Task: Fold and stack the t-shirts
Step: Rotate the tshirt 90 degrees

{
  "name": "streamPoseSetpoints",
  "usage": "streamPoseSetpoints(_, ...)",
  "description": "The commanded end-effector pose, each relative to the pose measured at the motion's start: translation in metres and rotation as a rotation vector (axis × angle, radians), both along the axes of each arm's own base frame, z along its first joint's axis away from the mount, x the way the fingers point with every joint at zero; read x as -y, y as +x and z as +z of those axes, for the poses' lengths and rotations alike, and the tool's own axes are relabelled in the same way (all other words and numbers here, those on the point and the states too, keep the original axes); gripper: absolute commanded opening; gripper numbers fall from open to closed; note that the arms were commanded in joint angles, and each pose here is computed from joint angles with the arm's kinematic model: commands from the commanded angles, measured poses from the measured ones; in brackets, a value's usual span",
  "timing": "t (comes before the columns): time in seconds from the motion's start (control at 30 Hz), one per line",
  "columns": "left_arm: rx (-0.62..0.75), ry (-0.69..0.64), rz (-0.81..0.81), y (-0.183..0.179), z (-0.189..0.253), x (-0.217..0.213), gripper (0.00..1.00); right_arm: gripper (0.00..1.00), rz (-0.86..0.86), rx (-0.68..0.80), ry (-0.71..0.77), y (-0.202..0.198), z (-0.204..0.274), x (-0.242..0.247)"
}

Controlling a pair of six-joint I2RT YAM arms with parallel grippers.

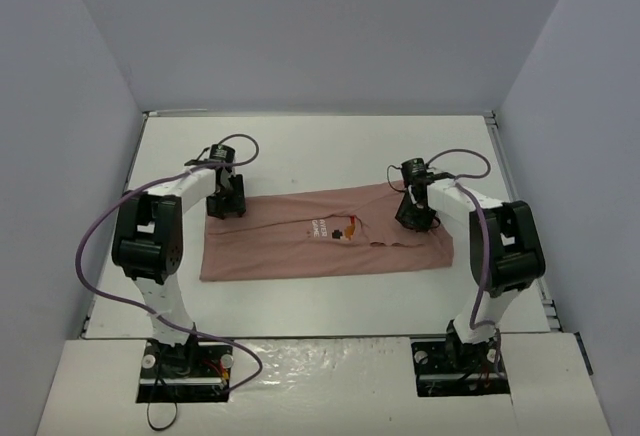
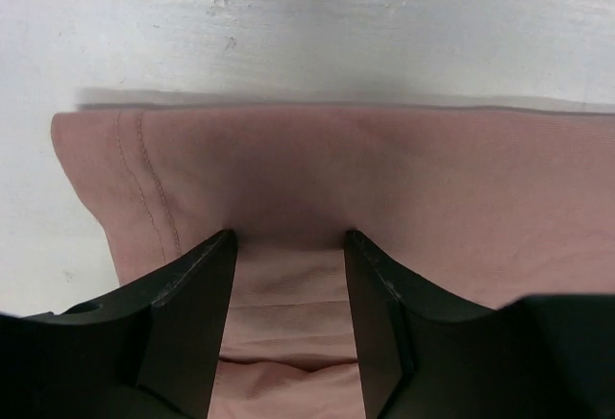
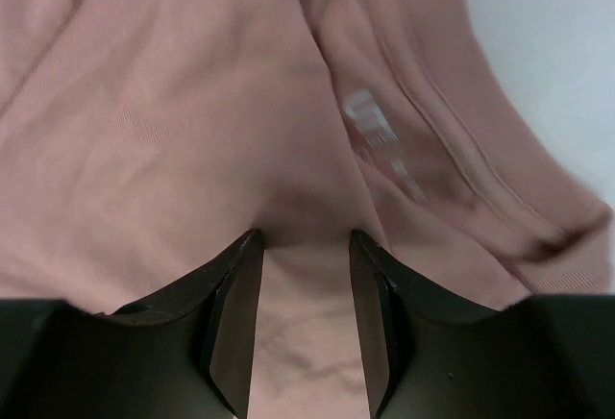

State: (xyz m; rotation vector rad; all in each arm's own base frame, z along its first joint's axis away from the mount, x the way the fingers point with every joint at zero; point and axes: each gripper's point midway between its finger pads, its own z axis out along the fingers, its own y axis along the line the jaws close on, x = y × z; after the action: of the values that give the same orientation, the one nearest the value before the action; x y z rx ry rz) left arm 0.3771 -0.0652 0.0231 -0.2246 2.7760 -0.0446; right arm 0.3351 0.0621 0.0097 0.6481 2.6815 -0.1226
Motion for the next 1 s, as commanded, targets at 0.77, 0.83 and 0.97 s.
streamPoseSetpoints(0.77, 0.083, -0.153, -0.155, -0.143, 0.100, 0.084, 0.48, 0.49, 0.446, 0.565, 0.031, 0.218, 0.181, -0.121)
streamPoseSetpoints(0.83, 0.061, -0.137, -0.159, -0.133, 0.095, 0.077, 0.49, 0.49, 0.442, 0.511, 0.051, 0.186, 0.169, -0.122)
streamPoseSetpoints(0.97, 0.026, -0.078, -0.198, -0.105, 0.076, 0.071, 0.49, 0.49, 0.382, 0.625, 0.107, 0.156, 0.231, -0.133)
